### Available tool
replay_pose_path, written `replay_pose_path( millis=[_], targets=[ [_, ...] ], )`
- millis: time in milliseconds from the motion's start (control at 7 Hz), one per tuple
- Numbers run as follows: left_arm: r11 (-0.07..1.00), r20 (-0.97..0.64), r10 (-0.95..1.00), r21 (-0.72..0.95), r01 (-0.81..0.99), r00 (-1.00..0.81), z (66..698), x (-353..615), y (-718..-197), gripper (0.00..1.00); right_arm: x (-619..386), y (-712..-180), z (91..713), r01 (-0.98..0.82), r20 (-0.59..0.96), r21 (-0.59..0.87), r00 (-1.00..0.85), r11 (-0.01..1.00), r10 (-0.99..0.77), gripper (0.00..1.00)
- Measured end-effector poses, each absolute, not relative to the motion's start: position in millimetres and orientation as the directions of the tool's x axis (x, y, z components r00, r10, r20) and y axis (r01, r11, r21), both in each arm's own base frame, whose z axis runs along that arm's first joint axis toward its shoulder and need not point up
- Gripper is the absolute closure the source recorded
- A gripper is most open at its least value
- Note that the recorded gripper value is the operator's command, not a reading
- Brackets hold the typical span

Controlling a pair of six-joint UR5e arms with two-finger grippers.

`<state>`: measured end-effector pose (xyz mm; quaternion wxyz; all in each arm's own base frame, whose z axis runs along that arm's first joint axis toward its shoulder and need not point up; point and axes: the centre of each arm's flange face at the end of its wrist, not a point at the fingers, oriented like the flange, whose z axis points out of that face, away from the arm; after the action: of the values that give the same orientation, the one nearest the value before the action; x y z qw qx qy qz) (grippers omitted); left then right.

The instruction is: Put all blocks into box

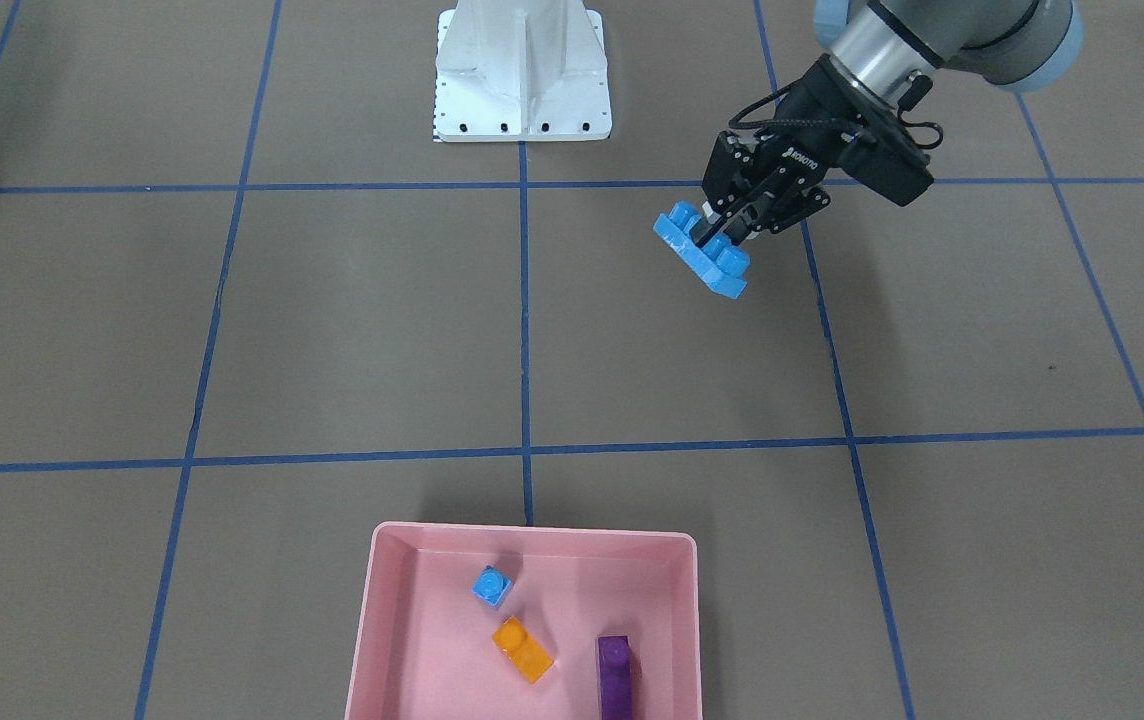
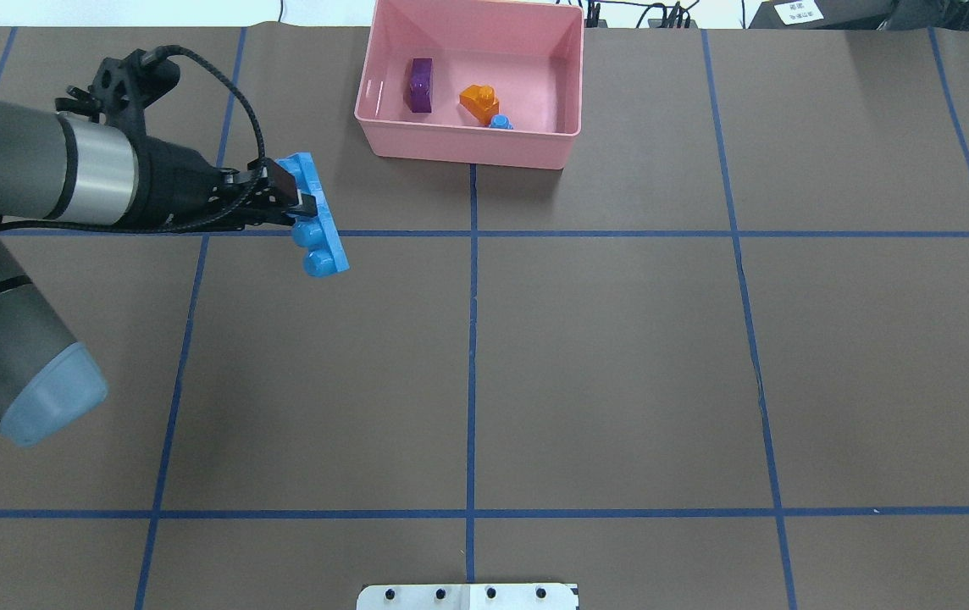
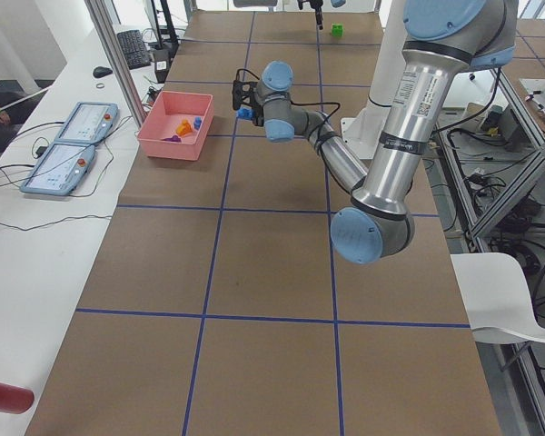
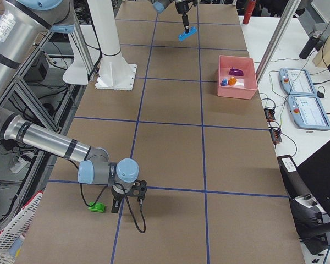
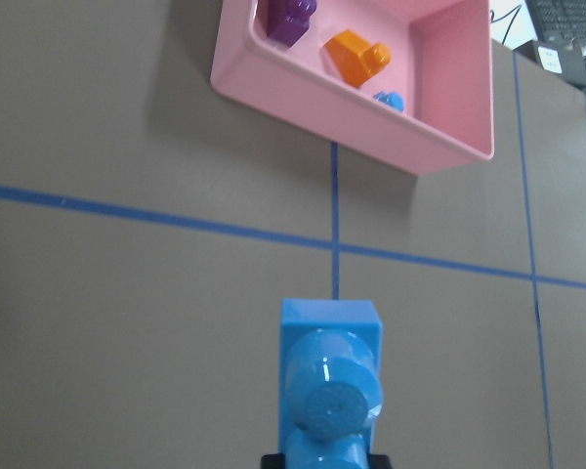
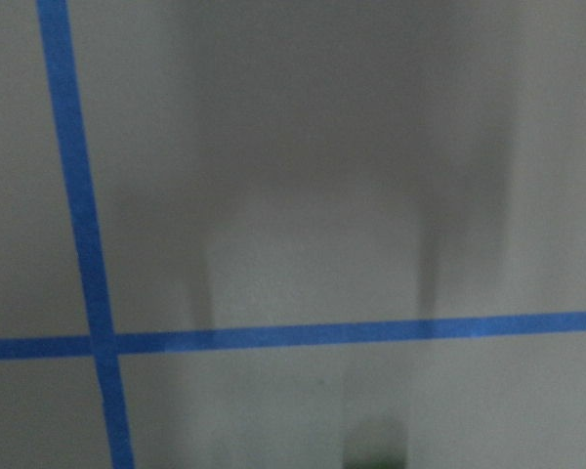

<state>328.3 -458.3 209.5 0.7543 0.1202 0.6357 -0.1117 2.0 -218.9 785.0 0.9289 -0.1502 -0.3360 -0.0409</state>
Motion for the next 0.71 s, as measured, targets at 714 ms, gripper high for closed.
replay_pose_path(
  millis=[714],
  targets=[
    [0.915, -0.991, -0.039, 0.016, 0.404, 0.126, 157.4, 365.0, -503.4, 1.00, 7.0, -177.7, 822.8, 0.264, 0.667, -0.301, 0.745, 0.916, 0.005, 0.00]
  ],
)
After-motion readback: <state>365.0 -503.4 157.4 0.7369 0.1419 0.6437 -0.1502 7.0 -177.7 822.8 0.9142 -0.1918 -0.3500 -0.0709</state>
